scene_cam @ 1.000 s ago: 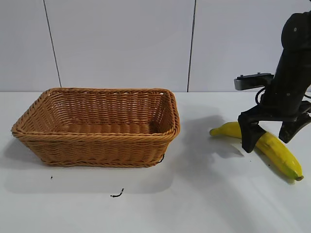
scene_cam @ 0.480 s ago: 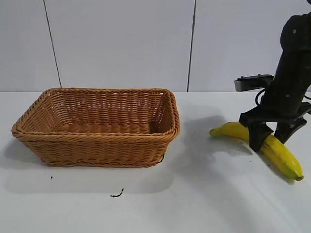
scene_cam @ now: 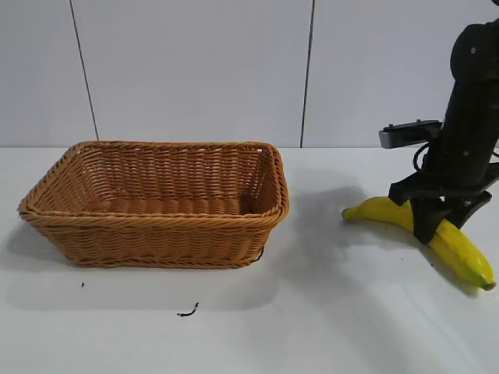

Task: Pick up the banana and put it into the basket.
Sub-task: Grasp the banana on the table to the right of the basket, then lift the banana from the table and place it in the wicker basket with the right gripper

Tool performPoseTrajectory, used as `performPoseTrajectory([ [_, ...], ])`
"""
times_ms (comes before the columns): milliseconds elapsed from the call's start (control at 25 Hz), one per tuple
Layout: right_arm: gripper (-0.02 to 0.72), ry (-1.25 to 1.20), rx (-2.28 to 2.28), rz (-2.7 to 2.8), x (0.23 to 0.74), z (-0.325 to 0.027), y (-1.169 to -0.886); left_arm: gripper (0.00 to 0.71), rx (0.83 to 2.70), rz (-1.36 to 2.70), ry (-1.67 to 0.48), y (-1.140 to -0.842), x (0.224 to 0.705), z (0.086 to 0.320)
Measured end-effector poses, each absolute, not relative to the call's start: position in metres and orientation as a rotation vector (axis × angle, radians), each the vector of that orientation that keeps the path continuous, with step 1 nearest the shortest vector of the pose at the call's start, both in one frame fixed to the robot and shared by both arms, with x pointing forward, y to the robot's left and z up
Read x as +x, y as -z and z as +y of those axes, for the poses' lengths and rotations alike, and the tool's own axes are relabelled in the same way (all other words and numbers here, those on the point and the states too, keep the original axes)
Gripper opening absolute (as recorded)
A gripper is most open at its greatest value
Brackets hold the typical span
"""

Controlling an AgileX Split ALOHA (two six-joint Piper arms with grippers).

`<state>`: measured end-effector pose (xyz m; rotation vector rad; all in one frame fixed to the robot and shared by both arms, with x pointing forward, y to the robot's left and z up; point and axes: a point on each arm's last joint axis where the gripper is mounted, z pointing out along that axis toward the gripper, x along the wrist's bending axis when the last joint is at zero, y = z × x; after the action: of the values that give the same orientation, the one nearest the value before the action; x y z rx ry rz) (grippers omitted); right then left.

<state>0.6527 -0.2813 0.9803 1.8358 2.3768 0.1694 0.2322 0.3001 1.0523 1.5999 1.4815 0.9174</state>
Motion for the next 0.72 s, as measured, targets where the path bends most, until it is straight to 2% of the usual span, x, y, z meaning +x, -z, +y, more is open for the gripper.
performPoseTrajectory([
  [160, 0.291, -0.204, 1.792, 2.362, 0.660, -0.275, -1.021, 0.635, 1.600, 1.482, -0.917, -1.052, 0.232, 0.300],
  [280, 0.291, -0.251, 1.697, 2.367, 0.666, -0.257, -1.042, 0.635, 1.600, 1.482, -0.917, -1.052, 0.232, 0.300],
  [520, 0.291, -0.326, 1.376, 2.432, 0.665, -0.192, -1.069, 0.635, 1.600, 1.482, -0.917, -1.052, 0.232, 0.300],
  [720, 0.291, -0.394, 1.080, 2.477, 0.656, -0.131, -1.076, 0.635, 1.600, 1.482, -0.917, -1.052, 0.232, 0.300],
])
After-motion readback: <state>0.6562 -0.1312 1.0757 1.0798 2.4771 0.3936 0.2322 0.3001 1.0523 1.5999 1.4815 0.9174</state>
